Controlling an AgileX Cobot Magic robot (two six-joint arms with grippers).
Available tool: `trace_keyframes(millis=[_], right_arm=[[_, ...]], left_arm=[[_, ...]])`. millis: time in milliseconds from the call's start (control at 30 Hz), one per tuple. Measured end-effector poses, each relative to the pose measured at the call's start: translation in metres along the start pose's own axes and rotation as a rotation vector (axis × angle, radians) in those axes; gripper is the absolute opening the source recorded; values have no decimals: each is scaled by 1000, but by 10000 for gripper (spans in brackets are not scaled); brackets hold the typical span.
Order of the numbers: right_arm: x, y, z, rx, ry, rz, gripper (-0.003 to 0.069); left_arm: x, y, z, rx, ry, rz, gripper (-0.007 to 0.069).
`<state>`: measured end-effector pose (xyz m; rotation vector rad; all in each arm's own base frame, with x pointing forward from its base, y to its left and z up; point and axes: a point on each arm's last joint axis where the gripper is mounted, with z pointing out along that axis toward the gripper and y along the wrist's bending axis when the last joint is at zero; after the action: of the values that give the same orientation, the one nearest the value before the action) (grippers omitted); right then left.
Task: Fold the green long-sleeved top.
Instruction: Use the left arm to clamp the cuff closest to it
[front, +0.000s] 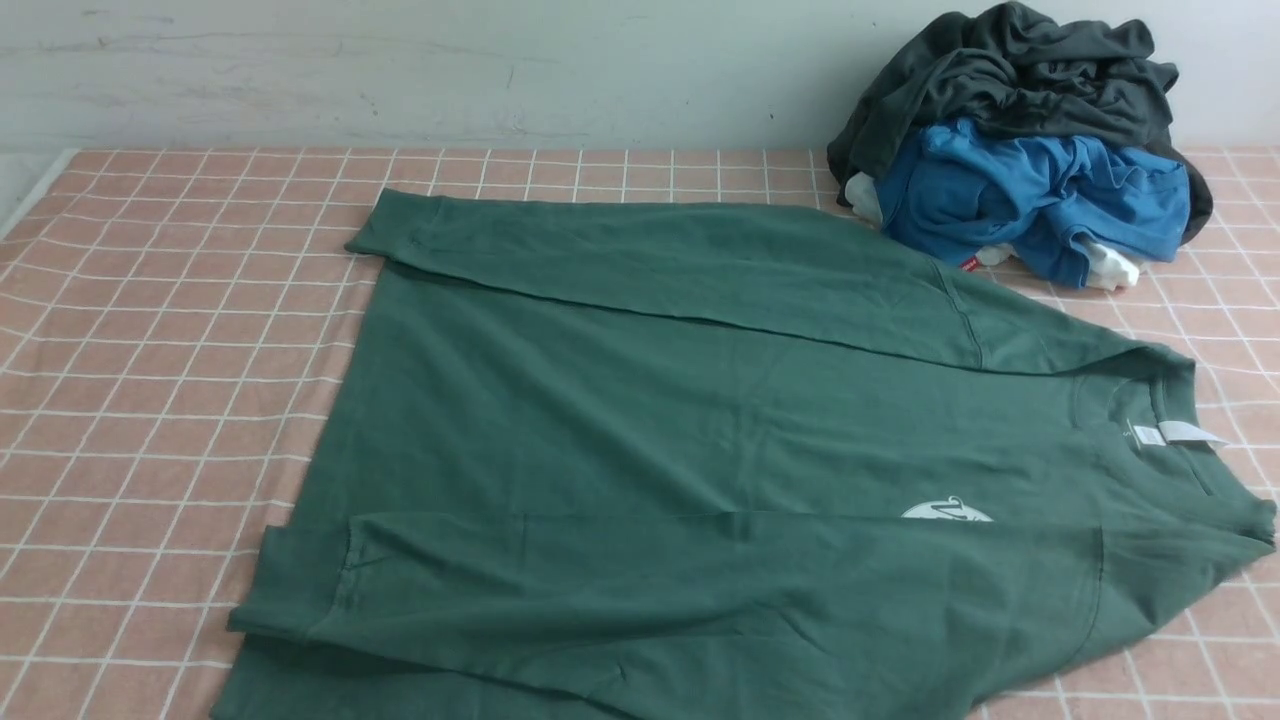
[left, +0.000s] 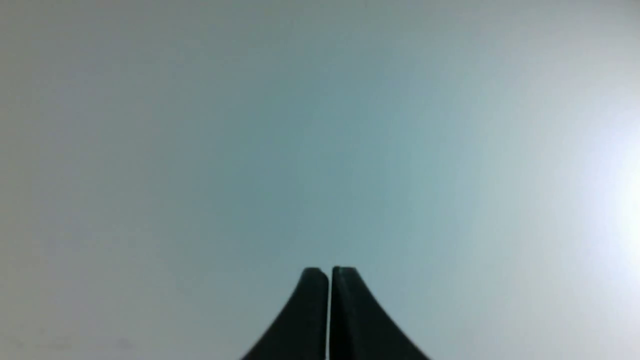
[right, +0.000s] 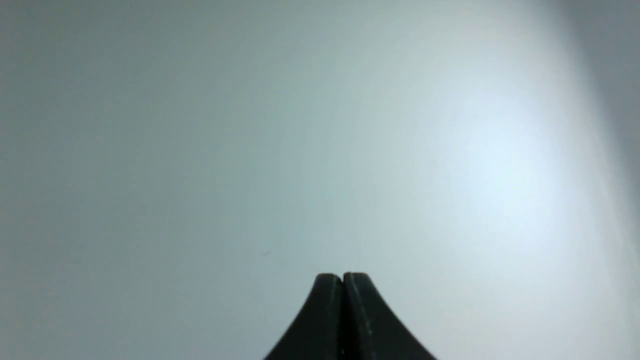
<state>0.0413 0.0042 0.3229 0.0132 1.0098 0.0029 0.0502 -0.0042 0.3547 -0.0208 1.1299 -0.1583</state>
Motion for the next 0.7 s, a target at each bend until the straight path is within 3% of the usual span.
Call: trace_keyframes(millis=[67,167,333,367,467,567,700], right_arm=[[-11,-3,22,14,126,-76,-10],[-6,-16,64,103,393,-154,-10],[37,-24,101,175,744,-59,-10],[59,-18,108,168,916,-14,-10],[95,4,111,50,1209,-33,-10],[134,36,101,-196,1500,-111,-10],[168,64,94,-414,1635,-144,-10]], left_arm=[[-6,2,20,-41,177,44,-2],[17,10,56,-122,540,76,-2],[61,18,84,-160,817,85,-2],[82,20,94,-168,903,73,-2],[113,21,106,-192,1063,8,-2],[156,21,115,-191,1315,-51,-2],[200,20,129,-146,1507,-96,48]])
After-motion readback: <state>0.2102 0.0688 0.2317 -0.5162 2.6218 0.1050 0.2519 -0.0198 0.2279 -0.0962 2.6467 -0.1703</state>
